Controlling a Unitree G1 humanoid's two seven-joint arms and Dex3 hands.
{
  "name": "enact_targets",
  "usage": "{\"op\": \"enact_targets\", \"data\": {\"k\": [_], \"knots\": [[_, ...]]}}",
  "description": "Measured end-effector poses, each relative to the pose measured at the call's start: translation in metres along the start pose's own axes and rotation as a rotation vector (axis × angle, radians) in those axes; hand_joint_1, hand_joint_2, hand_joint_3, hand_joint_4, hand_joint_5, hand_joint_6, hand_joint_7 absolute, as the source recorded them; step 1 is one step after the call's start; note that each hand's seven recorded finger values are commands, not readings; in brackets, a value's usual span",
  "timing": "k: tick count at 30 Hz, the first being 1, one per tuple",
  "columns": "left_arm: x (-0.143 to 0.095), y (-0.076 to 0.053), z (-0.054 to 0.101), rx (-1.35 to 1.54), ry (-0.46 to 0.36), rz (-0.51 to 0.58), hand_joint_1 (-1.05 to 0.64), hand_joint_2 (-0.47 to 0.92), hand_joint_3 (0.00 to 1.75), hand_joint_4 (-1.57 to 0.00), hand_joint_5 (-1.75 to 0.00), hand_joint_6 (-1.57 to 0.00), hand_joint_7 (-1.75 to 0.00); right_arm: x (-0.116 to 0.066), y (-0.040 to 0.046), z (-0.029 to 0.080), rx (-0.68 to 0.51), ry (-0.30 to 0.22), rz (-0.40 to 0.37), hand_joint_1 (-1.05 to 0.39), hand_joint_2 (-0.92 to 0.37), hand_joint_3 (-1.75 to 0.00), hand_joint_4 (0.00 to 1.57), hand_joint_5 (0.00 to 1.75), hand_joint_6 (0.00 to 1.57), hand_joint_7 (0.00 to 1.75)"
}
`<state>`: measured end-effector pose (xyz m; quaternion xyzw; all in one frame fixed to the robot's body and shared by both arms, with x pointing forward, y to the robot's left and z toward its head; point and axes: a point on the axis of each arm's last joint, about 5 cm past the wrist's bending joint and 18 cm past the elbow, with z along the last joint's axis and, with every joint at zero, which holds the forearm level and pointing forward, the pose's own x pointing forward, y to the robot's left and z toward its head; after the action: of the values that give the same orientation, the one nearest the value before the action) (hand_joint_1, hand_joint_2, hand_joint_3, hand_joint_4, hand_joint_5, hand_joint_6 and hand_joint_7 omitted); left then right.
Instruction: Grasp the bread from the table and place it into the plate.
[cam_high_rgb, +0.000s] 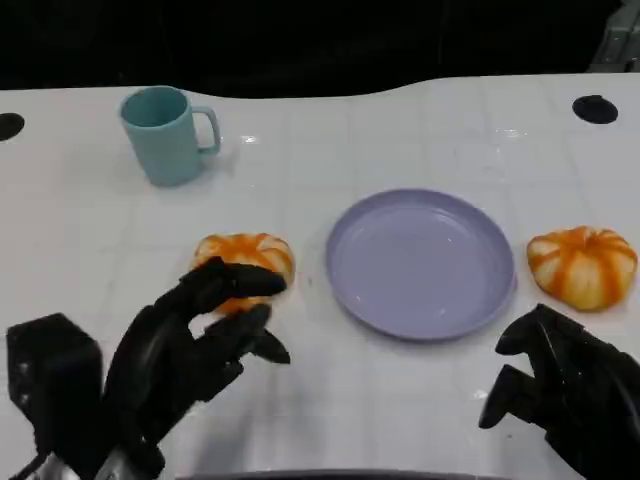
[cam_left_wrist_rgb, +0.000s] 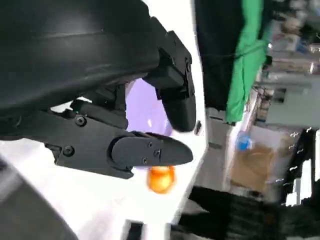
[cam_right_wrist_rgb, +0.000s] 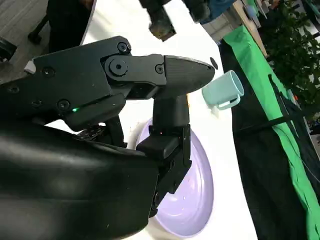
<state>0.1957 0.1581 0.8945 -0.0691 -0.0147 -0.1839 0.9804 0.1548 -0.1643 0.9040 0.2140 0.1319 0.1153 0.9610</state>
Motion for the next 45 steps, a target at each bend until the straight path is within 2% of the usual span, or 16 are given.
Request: {"op": "enact_targets", "data": {"k": [2,5,8,10,12,20,27,31,37,45], "knots": [[0.001,0.003,0.003,0.110,-0.025,-0.012,-0.49,0.90,0.03,-0.13,-1.03,-0.32,-0.37,0.000,0.0002,0.000,-0.001,0.001,-0.003,-0.42,-0.92,-0.42,0.69,1.75,0.55,1.60],[0.003,0.006,0.007,0.262,-0.043,-0.038,-0.46,0.87,0.00,-0.02,-0.93,-0.30,-0.25,0.001,0.0011,0.000,-0.001,0.001,-0.004,-0.42,-0.92,-0.44,0.68,1.75,0.54,1.60],[0.005,0.010,0.013,0.457,-0.073,-0.056,-0.45,0.86,0.00,0.00,-0.90,-0.29,-0.22,0.001,0.0015,0.000,-0.004,0.001,-0.006,-0.42,-0.92,-0.45,0.68,1.75,0.54,1.60],[0.007,0.011,0.017,0.549,-0.096,-0.059,-0.44,0.86,0.00,0.00,-0.73,-0.29,-0.17,0.001,0.0016,0.000,-0.005,0.002,-0.005,-0.43,-0.92,-0.45,0.67,1.75,0.53,1.60],[0.011,0.012,0.020,0.708,-0.099,-0.074,-0.44,0.86,0.00,0.00,-0.65,-0.31,-0.12,0.001,0.0020,0.000,-0.006,0.002,-0.001,-0.43,-0.92,-0.45,0.67,1.75,0.53,1.60],[0.030,0.010,0.036,1.133,-0.123,-0.104,-0.43,0.82,0.00,0.00,-0.48,-0.31,-0.05,0.000,0.0001,0.001,-0.011,-0.003,0.009,-0.43,-0.92,-0.41,0.68,1.75,0.54,1.60],[0.048,0.003,0.037,1.353,-0.049,-0.145,-0.45,0.82,0.00,0.00,-0.42,-0.30,-0.02,-0.001,-0.0009,0.000,-0.006,-0.004,0.004,-0.42,-0.92,-0.41,0.68,1.75,0.54,1.60],[0.057,0.004,0.031,1.399,-0.006,-0.153,-0.47,0.83,0.00,0.00,-0.41,-0.29,-0.02,-0.001,-0.0009,0.000,-0.006,-0.004,0.005,-0.43,-0.92,-0.43,0.67,1.75,0.53,1.61],[0.074,0.007,0.025,1.447,0.081,-0.175,-0.39,0.82,0.00,-0.01,-0.37,-0.29,-0.01,-0.001,-0.0004,-0.001,-0.010,-0.001,0.006,-0.43,-0.92,-0.45,0.66,1.75,0.51,1.61],[0.098,0.009,0.005,1.491,0.228,-0.213,-0.39,0.83,0.00,-0.03,-0.32,-0.30,0.00,-0.002,0.0000,-0.002,-0.008,0.001,0.010,-0.43,-0.92,-0.46,0.67,1.75,0.52,1.62]]}}
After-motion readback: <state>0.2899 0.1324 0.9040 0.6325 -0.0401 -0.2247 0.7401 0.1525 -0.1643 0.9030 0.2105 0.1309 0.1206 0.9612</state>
